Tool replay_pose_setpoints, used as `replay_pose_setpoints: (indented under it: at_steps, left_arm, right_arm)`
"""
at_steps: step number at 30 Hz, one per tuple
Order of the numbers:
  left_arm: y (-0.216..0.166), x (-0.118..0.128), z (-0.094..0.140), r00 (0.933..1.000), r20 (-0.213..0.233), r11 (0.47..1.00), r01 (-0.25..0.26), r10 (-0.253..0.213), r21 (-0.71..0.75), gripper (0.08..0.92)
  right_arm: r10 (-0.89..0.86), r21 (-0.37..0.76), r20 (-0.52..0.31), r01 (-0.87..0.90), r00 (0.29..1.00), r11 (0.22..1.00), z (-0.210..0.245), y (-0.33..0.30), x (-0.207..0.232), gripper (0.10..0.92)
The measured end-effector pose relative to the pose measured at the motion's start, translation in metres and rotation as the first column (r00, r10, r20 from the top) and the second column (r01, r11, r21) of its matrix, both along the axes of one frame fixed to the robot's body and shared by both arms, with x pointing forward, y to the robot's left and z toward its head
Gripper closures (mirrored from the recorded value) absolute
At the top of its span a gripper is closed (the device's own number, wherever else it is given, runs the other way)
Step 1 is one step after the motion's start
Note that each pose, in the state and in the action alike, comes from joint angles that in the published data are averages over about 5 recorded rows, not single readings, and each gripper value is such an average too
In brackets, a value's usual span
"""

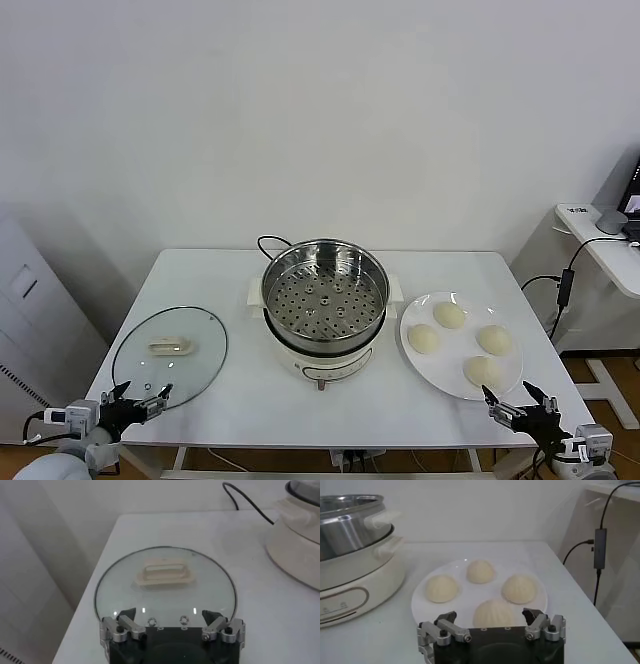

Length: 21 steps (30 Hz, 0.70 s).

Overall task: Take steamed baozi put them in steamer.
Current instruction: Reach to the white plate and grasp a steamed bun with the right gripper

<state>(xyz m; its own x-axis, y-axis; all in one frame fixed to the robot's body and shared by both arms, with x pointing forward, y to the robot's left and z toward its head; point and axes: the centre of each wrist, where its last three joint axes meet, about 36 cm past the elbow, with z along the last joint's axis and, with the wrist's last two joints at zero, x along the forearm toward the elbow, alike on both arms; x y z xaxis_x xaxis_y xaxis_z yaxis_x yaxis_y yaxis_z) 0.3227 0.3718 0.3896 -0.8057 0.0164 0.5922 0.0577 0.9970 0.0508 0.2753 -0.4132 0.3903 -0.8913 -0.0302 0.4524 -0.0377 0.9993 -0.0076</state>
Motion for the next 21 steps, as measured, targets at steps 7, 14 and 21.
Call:
replay_pose_setpoints:
  at_steps: [7, 14, 21]
  left_arm:
    - [-0.001, 0.000, 0.001, 1.0000, 0.001, 1.000, 0.001, -0.001, -0.001, 0.177]
    - [-0.001, 0.000, 0.002, 1.0000, 0.002, 1.000, 0.003, -0.003, 0.000, 0.177]
    - [0.001, -0.001, 0.003, 1.0000, 0.004, 1.000, 0.002, -0.003, 0.006, 0.177]
  right_arm:
    - [0.008, -0.014, 0.002, -0.008, 1.000, 1.000, 0.001, -0.001, 0.003, 0.200]
    - [0.052, -0.143, 0.051, -0.044, 0.997, 0.989, 0.008, -0.015, 0.017, 0.200]
    - [0.195, -0.438, 0.106, -0.130, 0.975, 0.889, 0.018, -0.031, 0.054, 0.200]
